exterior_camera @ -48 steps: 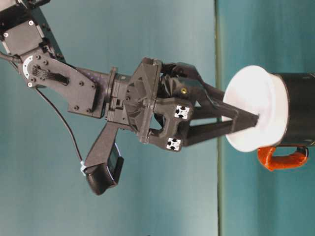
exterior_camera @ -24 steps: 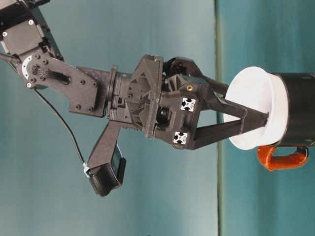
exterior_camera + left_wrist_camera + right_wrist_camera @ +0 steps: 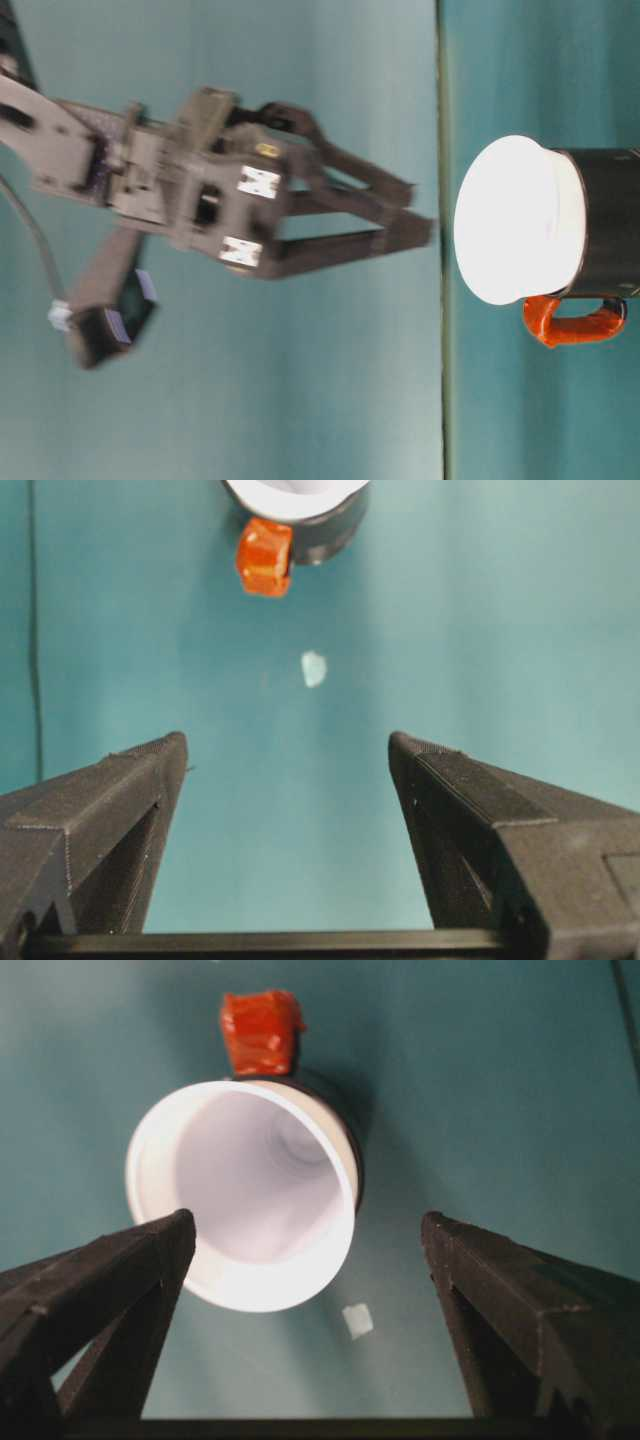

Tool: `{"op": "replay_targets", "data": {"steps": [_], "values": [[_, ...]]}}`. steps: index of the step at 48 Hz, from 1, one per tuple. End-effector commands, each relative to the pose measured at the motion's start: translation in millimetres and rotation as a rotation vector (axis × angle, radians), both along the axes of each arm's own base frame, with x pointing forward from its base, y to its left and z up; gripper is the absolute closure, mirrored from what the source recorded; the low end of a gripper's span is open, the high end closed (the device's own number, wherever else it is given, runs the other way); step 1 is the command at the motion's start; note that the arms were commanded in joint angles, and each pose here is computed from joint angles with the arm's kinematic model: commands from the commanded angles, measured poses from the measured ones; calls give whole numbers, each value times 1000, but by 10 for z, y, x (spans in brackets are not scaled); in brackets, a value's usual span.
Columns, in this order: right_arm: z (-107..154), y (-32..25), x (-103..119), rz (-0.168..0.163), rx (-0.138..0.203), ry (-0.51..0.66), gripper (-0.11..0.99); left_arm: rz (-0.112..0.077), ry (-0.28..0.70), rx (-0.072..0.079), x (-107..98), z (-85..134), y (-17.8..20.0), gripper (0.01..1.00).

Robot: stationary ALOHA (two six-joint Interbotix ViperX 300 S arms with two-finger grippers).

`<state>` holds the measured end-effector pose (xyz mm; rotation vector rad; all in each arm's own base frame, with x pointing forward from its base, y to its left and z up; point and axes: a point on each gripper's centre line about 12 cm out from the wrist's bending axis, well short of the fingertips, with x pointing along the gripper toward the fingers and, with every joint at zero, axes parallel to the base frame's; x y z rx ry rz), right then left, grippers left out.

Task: Put the paper cup into the moved red handle cup holder.

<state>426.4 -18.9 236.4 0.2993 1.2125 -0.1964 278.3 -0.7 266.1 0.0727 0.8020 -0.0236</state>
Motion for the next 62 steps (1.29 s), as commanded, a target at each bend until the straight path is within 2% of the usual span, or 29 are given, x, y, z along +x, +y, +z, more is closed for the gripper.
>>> {"op": "replay_targets", "data": {"steps": [1, 9, 17, 23, 43, 56, 62], "values": [[652, 52, -180, 36, -20, -160, 173, 6, -28, -6, -11, 74, -3, 158], [774, 80, -260, 77, -38, -189, 173, 27, -23, -27, -43, 72, -3, 158], [792, 88, -337, 104, -51, -195, 174, 31, -28, -31, -80, 78, -2, 159], [804, 90, -390, 113, -55, -198, 175, 32, -33, -32, -100, 85, -2, 158], [932, 99, -508, 111, -59, -246, 175, 32, -33, -32, -104, 84, -2, 158], [1084, 103, -619, 110, -63, -292, 175, 42, -34, -42, -106, 88, -2, 158], [1111, 121, -668, 111, -61, -299, 175, 43, -34, -43, -106, 88, -2, 159]]}}
